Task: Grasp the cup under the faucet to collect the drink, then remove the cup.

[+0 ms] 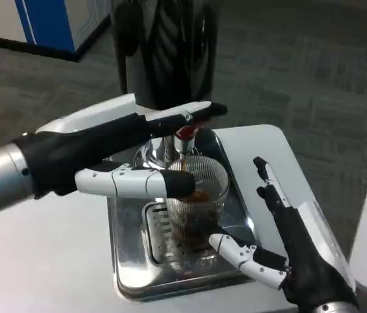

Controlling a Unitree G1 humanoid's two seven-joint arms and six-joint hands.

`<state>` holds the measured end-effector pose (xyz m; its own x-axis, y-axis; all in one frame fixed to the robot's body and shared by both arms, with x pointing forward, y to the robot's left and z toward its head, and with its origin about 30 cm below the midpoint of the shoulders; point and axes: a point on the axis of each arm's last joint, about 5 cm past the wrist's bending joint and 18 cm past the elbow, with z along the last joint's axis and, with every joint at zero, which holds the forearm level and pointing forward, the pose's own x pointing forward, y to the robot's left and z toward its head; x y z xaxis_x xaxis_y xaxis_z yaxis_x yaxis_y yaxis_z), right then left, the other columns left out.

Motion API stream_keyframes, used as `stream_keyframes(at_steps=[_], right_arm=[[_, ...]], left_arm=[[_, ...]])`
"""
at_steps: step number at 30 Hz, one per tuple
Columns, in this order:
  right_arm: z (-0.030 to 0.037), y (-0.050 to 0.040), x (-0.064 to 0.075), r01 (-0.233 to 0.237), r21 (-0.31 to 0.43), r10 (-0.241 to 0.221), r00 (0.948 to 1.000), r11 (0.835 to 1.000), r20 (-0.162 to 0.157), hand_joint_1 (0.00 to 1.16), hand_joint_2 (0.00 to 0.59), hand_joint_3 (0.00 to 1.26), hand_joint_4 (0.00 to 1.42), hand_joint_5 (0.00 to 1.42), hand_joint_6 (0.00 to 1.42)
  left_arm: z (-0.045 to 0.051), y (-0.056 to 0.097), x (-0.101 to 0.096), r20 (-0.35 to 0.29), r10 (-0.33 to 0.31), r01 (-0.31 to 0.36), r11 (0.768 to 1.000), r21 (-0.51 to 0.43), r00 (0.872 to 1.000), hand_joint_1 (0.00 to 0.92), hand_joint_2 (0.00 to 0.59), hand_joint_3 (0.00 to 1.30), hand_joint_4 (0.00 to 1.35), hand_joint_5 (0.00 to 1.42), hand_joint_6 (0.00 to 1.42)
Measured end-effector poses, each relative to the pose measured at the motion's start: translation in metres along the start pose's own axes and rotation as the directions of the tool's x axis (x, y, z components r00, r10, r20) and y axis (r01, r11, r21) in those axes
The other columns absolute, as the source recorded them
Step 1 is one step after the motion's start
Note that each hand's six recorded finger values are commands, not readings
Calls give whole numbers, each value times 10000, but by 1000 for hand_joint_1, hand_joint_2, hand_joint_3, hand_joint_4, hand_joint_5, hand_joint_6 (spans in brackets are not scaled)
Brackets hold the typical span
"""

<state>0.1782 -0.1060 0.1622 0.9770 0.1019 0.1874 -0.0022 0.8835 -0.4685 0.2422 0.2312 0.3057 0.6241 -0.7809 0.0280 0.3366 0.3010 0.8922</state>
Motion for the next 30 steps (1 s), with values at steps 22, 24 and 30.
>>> stream_keyframes(at_steps=[22,24,30], right_arm=[[29,228,291,-353,464,349,9994,9983,87,599,239,0,1,85,1],[45,240,312,-355,479,347,9993,9982,166,599,239,0,1,85,1],[61,281,356,-497,641,485,9986,9967,211,594,235,0,2,89,1]], left_arm=[[-15,12,-145,-134,278,-281,9993,-235,9995,0,47,49,0,0,0],[-27,17,-170,-168,389,-394,9987,-314,9991,0,50,49,0,0,0],[-62,14,-210,-145,668,-676,9956,-656,9977,0,53,54,0,0,0]])
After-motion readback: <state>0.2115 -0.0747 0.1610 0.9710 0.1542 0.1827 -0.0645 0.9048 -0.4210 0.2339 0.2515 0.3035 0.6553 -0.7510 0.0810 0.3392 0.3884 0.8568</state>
